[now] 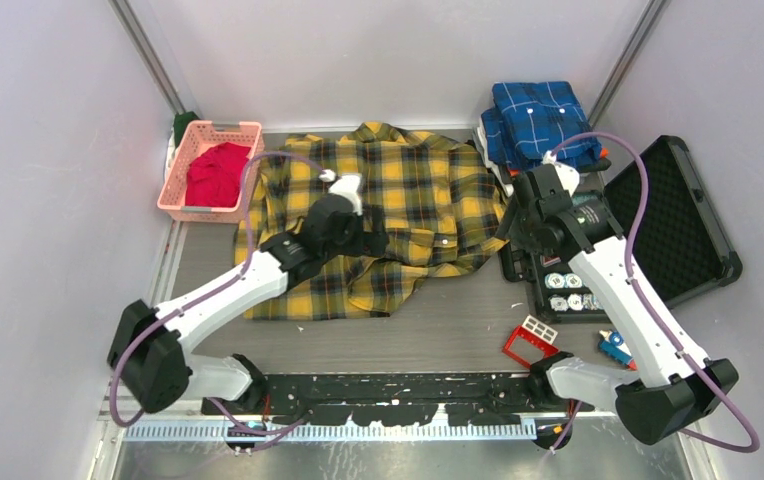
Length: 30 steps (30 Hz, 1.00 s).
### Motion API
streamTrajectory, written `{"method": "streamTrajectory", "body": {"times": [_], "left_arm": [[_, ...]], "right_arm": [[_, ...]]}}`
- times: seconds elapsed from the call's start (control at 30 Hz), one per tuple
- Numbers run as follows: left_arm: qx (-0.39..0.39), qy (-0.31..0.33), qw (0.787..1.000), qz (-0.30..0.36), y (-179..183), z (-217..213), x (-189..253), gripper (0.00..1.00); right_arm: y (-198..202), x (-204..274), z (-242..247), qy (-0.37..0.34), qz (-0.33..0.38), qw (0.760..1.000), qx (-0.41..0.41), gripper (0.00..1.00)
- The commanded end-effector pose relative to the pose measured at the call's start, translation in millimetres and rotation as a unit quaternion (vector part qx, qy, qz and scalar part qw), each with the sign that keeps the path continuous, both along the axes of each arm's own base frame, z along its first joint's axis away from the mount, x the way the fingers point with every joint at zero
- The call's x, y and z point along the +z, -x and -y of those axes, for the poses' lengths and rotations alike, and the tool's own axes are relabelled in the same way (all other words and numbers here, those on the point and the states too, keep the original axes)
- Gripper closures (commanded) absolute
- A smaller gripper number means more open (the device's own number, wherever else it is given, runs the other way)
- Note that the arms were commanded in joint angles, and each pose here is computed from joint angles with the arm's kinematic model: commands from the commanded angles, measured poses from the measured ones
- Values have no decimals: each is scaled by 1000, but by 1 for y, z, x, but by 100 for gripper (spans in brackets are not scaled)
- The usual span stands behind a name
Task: Fold and stack the mixed laundry pile
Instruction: Fold the shirt at the center of the board.
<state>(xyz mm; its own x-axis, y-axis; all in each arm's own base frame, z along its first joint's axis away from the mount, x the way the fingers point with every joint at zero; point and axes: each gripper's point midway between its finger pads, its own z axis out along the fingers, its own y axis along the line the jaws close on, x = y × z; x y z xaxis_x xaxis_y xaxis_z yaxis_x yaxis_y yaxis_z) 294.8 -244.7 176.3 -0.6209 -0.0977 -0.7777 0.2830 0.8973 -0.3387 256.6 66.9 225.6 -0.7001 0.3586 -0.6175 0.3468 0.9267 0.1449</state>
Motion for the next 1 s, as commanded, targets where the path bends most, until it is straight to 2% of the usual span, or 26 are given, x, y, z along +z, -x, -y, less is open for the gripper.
{"method": "streamTrajectory", "body": {"times": [0.0,0.2,0.37,0.47,0.8,0.97], "left_arm": [[-93,-94,990,39,4,35,10,14],[-180,-159,970,35,9,83,-8,10],[-220,-199,955,-3,-2,111,-54,7],[-246,-194,950,-3,-5,139,-61,8],[-222,-174,960,11,-30,201,-73,10],[-220,-203,954,13,-35,215,-88,10]], "right_arm": [[2,19,25,22,56,996,-61,39],[13,22,39,30,79,993,-87,38],[18,15,32,8,78,994,-72,38],[20,7,30,5,70,995,-67,39],[25,-8,34,15,61,996,-68,41],[26,-16,33,16,54,996,-65,41]]}}
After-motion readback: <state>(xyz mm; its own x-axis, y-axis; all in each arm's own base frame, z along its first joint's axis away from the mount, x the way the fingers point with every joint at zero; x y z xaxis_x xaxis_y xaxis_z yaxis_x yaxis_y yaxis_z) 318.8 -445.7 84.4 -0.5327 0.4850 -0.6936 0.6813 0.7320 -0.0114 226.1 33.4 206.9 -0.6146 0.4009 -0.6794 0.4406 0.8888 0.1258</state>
